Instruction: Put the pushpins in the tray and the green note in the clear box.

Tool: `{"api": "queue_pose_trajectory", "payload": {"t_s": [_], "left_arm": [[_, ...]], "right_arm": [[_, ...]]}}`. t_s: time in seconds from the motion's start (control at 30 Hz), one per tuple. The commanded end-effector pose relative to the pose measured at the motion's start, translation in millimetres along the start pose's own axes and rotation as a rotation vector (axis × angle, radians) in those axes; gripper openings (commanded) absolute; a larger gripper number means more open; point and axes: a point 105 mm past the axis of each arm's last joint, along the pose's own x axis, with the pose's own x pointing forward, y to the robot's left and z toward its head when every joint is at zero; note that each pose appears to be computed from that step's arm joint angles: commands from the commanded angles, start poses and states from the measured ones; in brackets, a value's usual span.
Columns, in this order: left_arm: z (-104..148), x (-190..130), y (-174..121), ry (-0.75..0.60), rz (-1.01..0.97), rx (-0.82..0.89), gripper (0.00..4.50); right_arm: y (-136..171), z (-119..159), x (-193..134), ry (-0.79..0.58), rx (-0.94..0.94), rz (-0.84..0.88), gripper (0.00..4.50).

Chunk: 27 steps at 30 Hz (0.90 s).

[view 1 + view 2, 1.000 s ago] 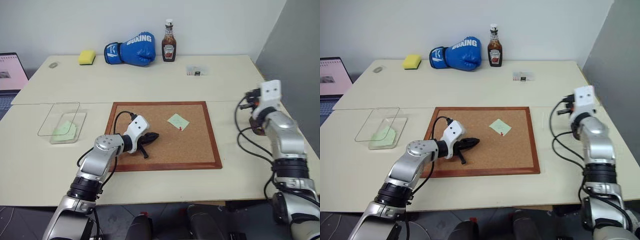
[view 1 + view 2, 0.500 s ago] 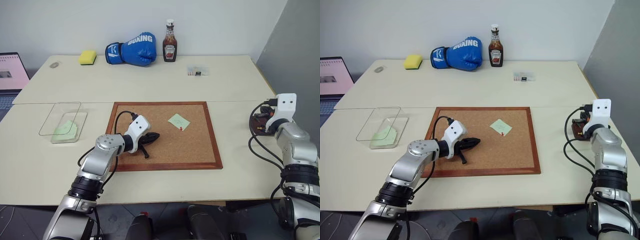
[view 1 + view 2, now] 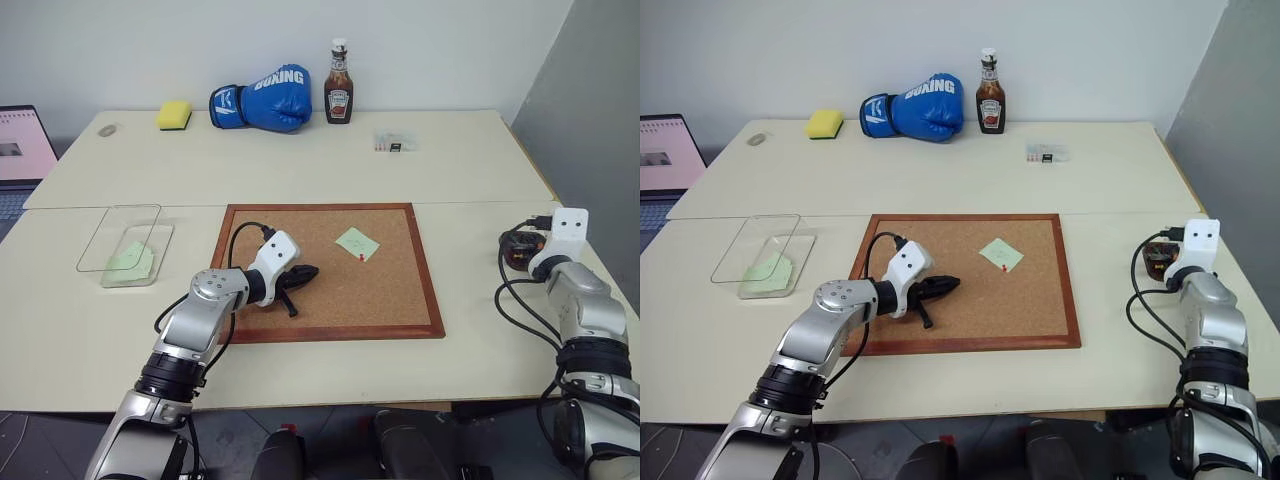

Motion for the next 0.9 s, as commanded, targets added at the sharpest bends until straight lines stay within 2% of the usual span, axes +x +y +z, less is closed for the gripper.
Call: {"api": "queue_pose_trajectory", "payload": {"t_s": [0.03,0.5,0.57,0.63,0.8,0.87,0.9], "left_arm": [[-19,1,-9,0.072,-0.038,-0.027,0.0],[-18,2,-10,0.071,-0.041,-0.021,0.0],[-18,2,-11,0.07,-0.043,-0.021,0.0],[-18,3,-10,0.069,-0.043,-0.021,0.0],[-18,4,-12,0.067,-0.046,-0.021,0.0],[-19,4,-12,0.067,-0.045,-0.021,0.0],[-19,4,-12,0.066,-0.045,-0.022,0.0]], "right_arm": [[-5,7,0,-0.049,0.028,-0.014,0.01],[-5,2,1,-0.065,0.032,-0.002,0.01],[-5,4,0,-0.072,0.027,-0.001,0.57],[-6,6,0,-0.081,0.021,-0.003,0.82],[-12,20,-4,-0.126,0.008,-0.017,1.88],[-13,25,-6,-0.147,0.006,-0.012,2.22],[-11,29,-7,-0.163,0.005,-0.004,2.22]]}}
